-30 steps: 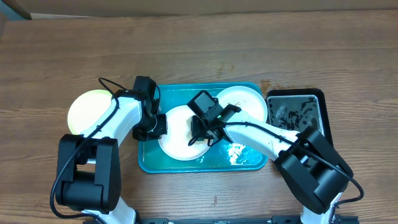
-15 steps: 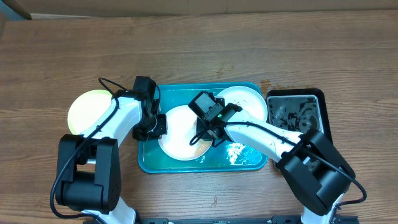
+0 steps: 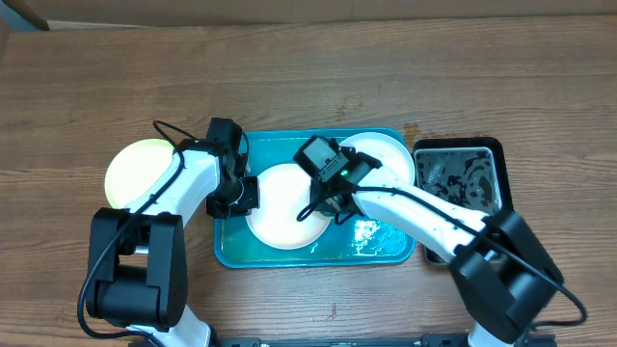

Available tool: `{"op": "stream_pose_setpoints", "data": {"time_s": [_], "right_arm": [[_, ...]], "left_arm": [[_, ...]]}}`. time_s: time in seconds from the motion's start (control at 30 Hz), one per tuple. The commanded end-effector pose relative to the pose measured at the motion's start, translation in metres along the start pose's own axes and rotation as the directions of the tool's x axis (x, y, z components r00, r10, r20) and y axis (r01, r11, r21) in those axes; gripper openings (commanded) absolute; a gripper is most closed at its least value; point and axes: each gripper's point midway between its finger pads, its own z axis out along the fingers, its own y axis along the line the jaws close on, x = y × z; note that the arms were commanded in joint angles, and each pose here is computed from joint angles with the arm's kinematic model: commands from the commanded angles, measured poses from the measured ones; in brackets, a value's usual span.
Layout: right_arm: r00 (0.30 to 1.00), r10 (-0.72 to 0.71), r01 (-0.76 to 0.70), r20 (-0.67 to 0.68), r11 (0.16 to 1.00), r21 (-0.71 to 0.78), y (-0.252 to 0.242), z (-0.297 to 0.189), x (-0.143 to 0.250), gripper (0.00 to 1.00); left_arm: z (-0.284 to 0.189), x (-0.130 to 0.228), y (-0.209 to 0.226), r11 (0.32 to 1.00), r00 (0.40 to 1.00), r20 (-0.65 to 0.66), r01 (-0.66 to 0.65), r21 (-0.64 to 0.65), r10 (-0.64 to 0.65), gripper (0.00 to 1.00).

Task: Clean dirty plates on tray and stack at the side
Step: 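Scrub the white plate with the sponge while left gripper holds its rim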

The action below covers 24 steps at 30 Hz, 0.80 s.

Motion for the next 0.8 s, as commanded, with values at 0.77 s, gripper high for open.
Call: {"op": "stream_pose_setpoints", "data": {"time_s": [0.77], "right_arm": [[0.969, -0.233, 0.246, 0.086, 0.945, -0.217, 0.053, -0.011, -0.021, 0.04]], "left_arm": [[0.012, 0.009, 0.017, 0.997, 0.999, -0.042, -0.004, -0.074, 0.0, 0.04]]}}
